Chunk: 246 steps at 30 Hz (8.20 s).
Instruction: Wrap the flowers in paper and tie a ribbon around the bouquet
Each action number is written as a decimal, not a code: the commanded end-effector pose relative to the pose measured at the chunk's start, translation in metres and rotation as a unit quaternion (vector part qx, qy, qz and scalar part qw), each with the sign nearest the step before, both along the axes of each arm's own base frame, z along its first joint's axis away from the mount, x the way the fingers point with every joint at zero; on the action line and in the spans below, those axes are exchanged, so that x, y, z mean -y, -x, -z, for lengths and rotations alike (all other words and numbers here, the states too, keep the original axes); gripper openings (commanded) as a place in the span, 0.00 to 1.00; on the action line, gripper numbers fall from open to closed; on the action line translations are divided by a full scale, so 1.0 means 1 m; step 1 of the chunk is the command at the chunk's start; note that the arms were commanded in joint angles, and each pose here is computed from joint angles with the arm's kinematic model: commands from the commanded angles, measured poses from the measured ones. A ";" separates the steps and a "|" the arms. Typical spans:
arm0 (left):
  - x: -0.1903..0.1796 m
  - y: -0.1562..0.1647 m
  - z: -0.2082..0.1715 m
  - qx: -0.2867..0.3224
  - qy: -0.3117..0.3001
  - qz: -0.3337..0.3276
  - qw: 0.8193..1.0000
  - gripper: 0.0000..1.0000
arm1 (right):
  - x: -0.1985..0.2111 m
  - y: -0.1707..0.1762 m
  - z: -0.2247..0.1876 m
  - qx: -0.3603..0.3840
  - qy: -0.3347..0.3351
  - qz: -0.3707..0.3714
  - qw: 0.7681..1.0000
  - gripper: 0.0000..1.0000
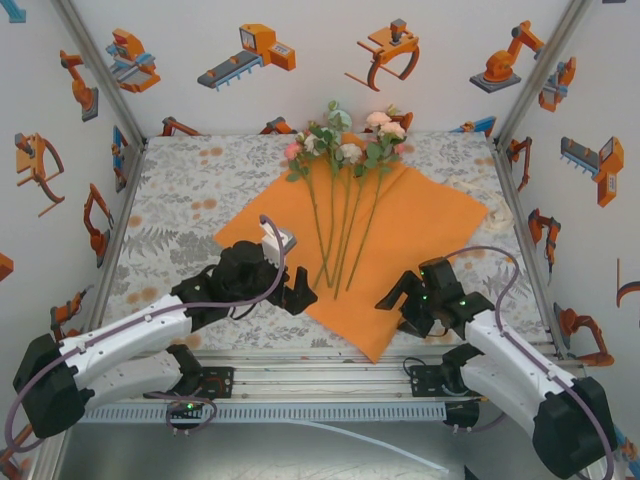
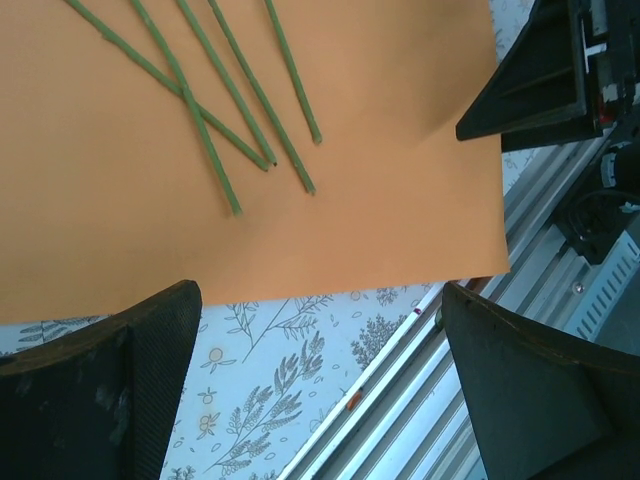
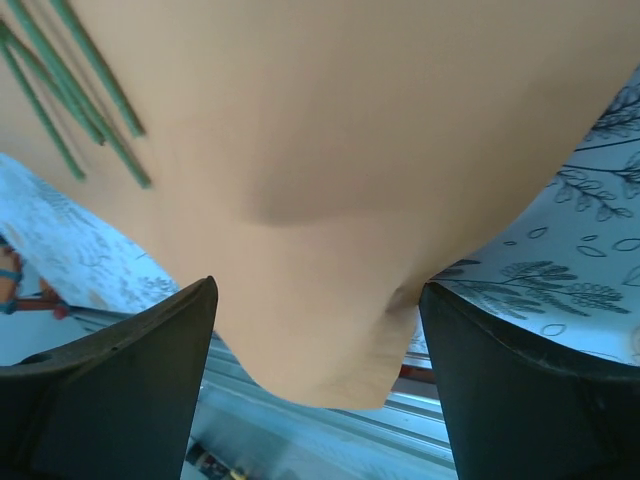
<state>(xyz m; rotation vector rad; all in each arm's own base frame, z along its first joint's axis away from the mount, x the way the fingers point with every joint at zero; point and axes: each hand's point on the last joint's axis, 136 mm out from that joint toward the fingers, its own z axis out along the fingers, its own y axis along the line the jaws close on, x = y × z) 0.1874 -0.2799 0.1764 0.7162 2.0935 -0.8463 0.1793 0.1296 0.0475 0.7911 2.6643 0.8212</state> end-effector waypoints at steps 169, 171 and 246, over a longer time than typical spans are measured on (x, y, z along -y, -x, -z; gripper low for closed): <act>-0.234 -0.152 0.069 -0.196 0.054 -0.548 0.812 0.49 | -0.113 -0.113 -0.081 0.161 0.079 -0.125 0.976 0.48; -0.253 -0.163 0.078 -0.206 0.065 -0.564 0.797 0.52 | -0.121 -0.110 -0.071 0.150 0.090 -0.137 0.975 0.49; 0.030 -0.146 -0.043 -0.195 0.126 -0.156 0.960 0.00 | -0.074 -0.076 0.024 0.042 0.150 -0.156 0.975 0.16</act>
